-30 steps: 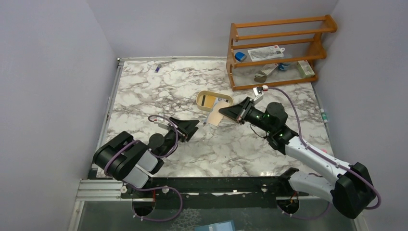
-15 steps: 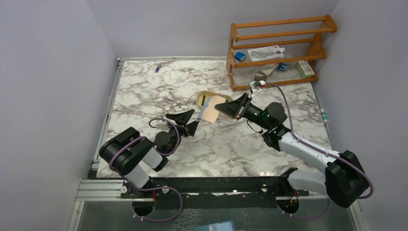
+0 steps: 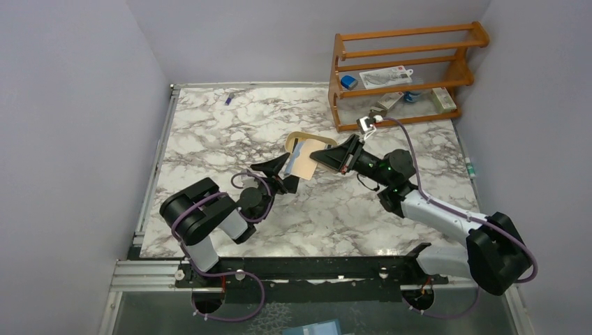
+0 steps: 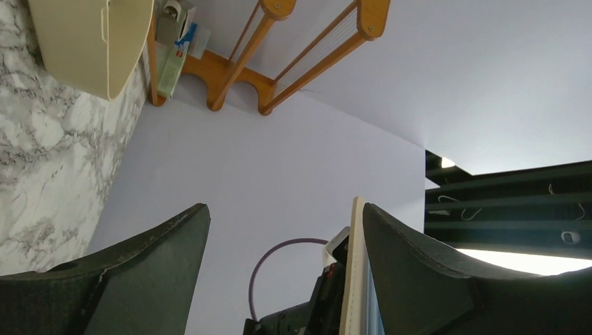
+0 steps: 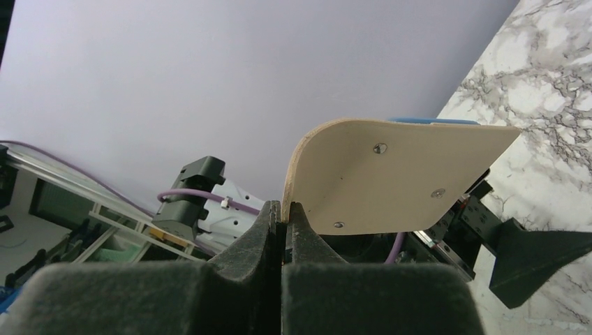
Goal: Take the credit cards out of the card holder
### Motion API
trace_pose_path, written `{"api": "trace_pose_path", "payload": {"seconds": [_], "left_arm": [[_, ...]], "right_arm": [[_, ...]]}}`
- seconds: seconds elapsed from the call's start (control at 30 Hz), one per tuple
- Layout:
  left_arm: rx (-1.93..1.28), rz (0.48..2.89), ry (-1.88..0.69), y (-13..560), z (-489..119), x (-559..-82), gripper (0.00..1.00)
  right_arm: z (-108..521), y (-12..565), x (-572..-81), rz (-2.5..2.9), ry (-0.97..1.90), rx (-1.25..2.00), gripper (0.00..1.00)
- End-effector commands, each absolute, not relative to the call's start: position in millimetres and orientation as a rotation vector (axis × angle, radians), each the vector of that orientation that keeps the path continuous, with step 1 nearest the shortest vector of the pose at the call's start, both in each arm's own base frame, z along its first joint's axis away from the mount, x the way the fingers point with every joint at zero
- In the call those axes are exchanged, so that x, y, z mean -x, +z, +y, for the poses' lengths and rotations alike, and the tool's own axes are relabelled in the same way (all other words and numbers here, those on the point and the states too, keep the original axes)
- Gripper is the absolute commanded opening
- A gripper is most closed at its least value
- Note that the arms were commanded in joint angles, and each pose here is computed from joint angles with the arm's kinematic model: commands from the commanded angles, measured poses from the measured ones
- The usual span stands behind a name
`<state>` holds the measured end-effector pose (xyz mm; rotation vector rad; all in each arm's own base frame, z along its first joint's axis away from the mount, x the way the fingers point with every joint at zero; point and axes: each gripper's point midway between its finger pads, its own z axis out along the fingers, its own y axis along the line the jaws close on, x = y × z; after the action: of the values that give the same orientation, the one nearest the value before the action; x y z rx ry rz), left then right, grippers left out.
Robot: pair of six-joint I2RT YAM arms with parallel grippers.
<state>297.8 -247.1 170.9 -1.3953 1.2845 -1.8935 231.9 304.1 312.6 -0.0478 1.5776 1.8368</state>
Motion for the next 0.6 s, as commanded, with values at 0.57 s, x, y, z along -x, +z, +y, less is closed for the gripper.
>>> {"api": "trace_pose_path", "payload": {"seconds": [0.57], "left_arm": [[1.447, 0.777, -2.304, 264.8, -216.5, -280.0, 0.55]], "right_arm": [[300.6, 314.5, -224.0, 1.5, 1.854, 0.11, 0.01]]}}
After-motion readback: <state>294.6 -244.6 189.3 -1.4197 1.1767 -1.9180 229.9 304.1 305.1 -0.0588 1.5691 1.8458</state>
